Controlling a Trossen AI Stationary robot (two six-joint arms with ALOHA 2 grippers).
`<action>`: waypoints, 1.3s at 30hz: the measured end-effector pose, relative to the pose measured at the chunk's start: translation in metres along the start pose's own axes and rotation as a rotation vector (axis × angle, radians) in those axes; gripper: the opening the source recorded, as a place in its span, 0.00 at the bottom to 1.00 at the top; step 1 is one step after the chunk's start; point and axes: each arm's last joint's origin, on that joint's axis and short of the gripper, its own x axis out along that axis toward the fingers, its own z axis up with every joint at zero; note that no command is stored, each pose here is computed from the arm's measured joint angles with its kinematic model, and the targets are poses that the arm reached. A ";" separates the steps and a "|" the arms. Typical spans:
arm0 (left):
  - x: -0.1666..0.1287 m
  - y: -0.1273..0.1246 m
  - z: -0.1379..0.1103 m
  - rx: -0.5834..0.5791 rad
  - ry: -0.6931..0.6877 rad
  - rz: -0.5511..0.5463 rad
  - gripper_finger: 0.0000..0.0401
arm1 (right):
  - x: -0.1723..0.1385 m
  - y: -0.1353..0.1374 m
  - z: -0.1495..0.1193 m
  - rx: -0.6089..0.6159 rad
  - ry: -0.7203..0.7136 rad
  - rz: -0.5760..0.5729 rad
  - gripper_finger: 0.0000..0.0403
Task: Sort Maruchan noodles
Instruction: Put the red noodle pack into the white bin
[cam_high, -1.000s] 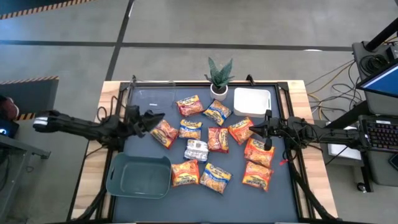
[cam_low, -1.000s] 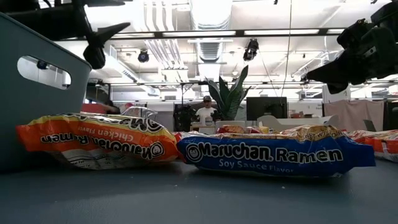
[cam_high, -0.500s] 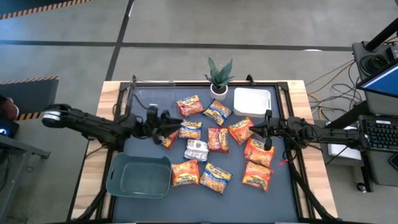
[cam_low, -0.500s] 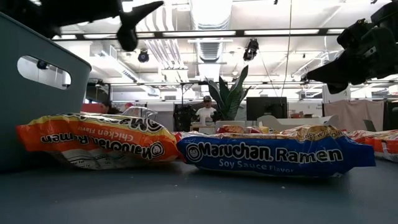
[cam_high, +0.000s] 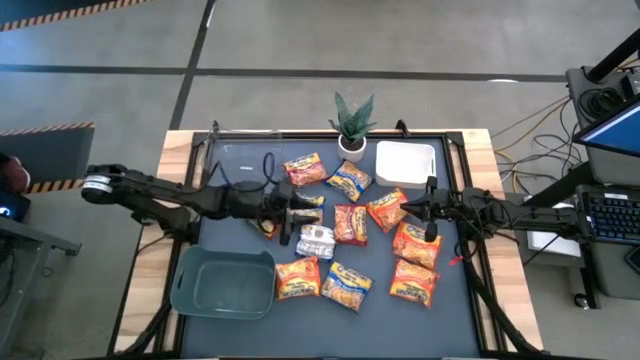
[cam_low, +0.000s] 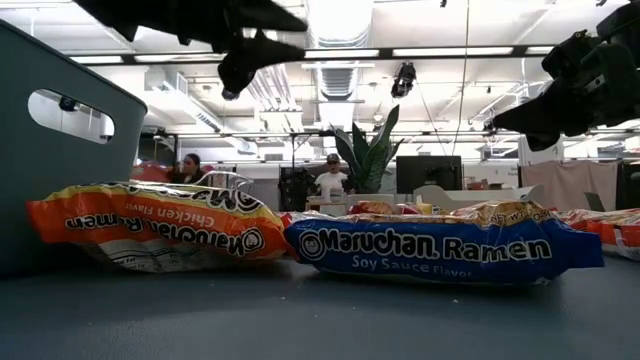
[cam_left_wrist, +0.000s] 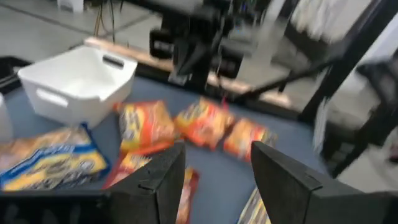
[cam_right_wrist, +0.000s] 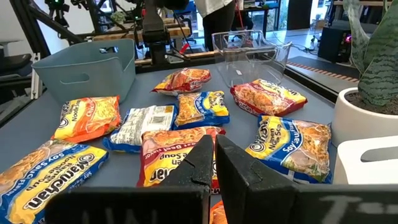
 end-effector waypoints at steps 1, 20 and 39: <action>0.000 0.000 -0.002 0.019 0.027 0.003 0.41 | 0.000 0.000 0.000 0.082 -0.005 0.002 0.02; -0.047 -0.010 0.007 0.098 0.062 -0.317 0.41 | 0.019 0.031 0.052 0.321 -0.358 0.240 0.02; -0.073 -0.008 0.027 0.301 0.125 -0.090 0.41 | 0.072 0.032 0.121 0.557 0.190 -0.117 0.02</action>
